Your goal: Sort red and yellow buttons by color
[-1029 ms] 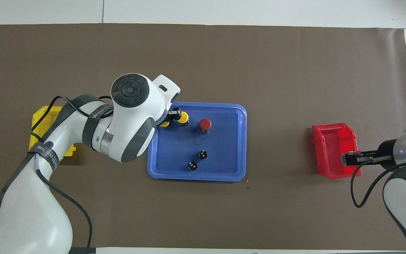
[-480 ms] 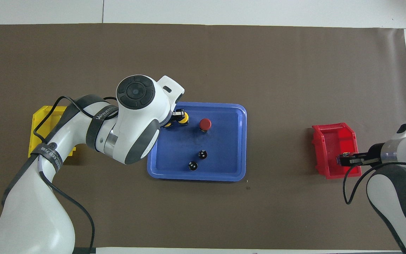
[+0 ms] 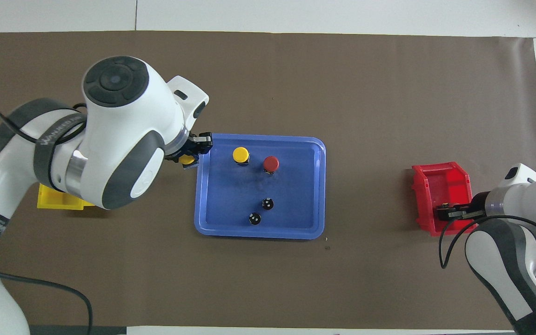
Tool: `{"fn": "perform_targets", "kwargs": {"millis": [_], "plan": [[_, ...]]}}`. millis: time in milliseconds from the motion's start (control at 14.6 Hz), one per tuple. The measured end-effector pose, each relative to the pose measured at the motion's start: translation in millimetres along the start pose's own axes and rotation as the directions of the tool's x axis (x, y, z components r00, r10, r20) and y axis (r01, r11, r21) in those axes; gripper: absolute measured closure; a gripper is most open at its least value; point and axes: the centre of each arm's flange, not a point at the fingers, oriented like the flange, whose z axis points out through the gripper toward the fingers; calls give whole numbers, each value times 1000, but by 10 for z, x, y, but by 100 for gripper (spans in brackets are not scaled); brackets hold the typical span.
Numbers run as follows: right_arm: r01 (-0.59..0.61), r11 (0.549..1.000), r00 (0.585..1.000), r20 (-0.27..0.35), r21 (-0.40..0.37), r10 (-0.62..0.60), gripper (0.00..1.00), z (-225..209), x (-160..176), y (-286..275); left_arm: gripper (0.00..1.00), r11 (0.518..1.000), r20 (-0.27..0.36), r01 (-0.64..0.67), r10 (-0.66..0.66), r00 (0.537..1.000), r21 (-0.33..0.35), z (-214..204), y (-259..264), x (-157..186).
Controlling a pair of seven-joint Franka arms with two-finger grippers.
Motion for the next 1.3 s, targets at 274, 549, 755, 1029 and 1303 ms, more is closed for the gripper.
{"fn": "perform_targets", "kwargs": {"millis": [274, 549, 755, 1029, 1303], "plan": [[0, 1000, 1000, 3, 1, 0, 61, 25, -14, -6, 59, 998, 1, -54, 55, 999, -29, -399, -1556, 348], [1, 1000, 1000, 3, 0, -1, 49, 24, -13, -7, 59, 991, -4, -129, 129, 992, -47, -279, -2706, 495], [1, 1000, 1000, 2, 0, -1, 45, 21, -12, -7, 59, 986, -10, -160, 160, 987, -51, 33, -3065, 515], [10, 1000, 1000, 8, 3, -10, 45, -211, 107, -2, 59, 982, 12, -178, 179, 984, -56, 459, -3096, 444], [35, 999, 999, -6, -2, -35, 36, -1062, 474, -223, 59, 977, 16, -204, 205, 979, -59, 736, -3043, 273]]}}
